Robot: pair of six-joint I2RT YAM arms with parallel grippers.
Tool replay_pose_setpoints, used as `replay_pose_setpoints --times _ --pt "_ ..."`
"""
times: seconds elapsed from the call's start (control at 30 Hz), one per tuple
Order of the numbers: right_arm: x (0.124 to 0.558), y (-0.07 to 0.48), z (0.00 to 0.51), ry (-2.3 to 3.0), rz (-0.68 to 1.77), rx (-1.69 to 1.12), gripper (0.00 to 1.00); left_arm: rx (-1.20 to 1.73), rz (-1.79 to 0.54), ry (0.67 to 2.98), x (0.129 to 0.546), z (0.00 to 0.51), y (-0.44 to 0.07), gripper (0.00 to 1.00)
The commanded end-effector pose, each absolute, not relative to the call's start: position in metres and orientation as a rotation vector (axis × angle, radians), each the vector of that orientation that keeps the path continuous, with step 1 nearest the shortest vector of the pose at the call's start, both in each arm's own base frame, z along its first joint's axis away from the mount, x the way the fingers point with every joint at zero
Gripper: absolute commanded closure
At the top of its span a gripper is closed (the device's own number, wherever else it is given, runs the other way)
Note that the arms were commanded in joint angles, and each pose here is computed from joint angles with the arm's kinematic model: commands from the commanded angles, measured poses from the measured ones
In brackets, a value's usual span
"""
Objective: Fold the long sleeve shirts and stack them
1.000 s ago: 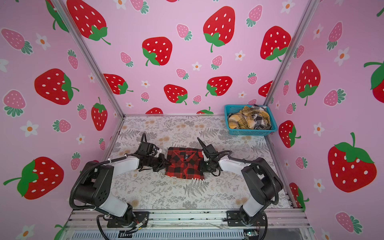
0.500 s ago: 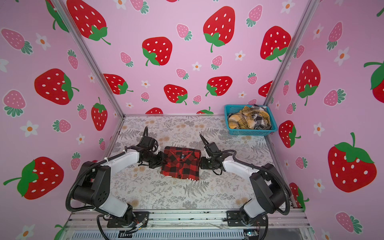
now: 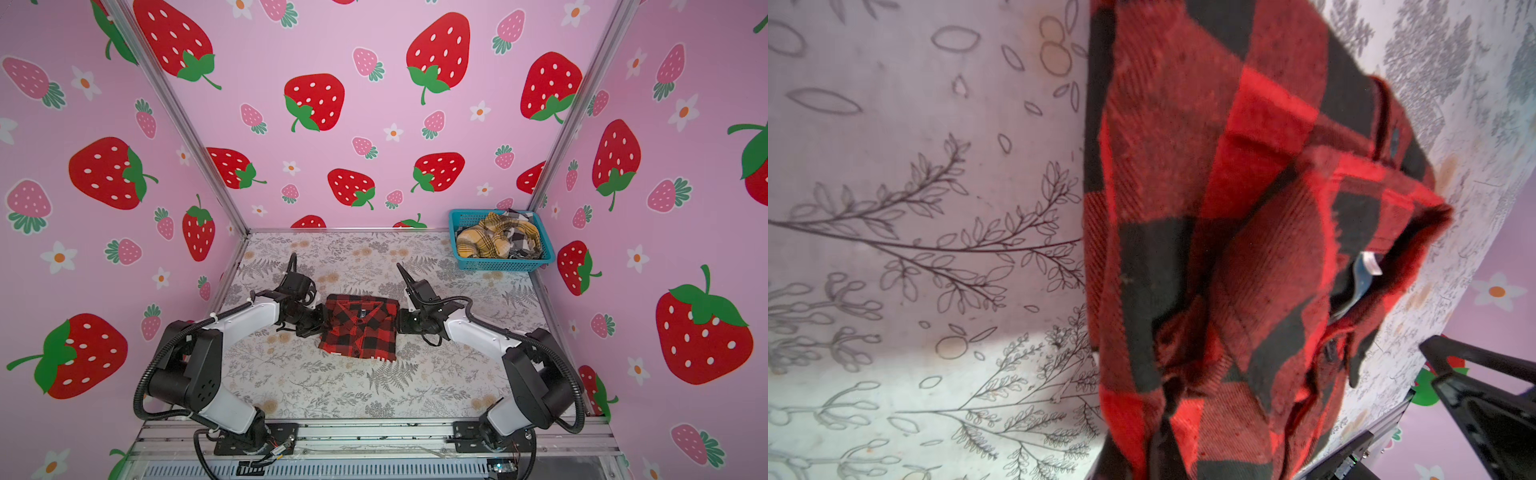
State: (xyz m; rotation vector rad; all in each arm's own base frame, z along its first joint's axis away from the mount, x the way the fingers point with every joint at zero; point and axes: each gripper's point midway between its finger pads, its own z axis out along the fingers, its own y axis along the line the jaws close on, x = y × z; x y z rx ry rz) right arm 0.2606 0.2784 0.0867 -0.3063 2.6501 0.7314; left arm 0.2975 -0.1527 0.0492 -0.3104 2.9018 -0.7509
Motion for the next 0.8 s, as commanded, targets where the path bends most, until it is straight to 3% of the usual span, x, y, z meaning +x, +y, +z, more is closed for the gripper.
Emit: replay_pose_setpoints --times 0.0,0.13,0.27,0.33,0.47,0.57,0.77 --pt "0.264 0.287 0.091 2.646 0.73 -0.329 0.57 -0.312 -0.796 2.913 0.292 0.049 -0.157 0.79" --pt "0.269 0.293 0.098 2.634 0.737 -0.334 0.56 -0.312 -0.767 2.911 0.288 0.057 -0.152 0.64" --pt "0.271 0.303 0.1 2.627 0.742 -0.367 0.57 -0.338 -0.739 2.886 0.285 0.073 -0.143 0.63" --pt "0.269 0.308 0.098 2.632 0.743 -0.383 0.57 -0.348 -0.749 2.872 0.283 0.081 -0.143 0.68" --pt "0.264 0.317 0.093 2.641 0.751 -0.403 0.6 -0.371 -0.851 2.866 0.271 0.091 -0.153 0.91" --pt "0.259 0.324 0.089 2.646 0.758 -0.417 0.61 -0.38 -0.873 2.92 0.254 0.087 -0.16 1.0" --pt "0.255 0.32 0.075 2.676 0.737 -0.391 0.63 -0.437 -0.892 2.947 0.236 0.072 -0.16 1.0"
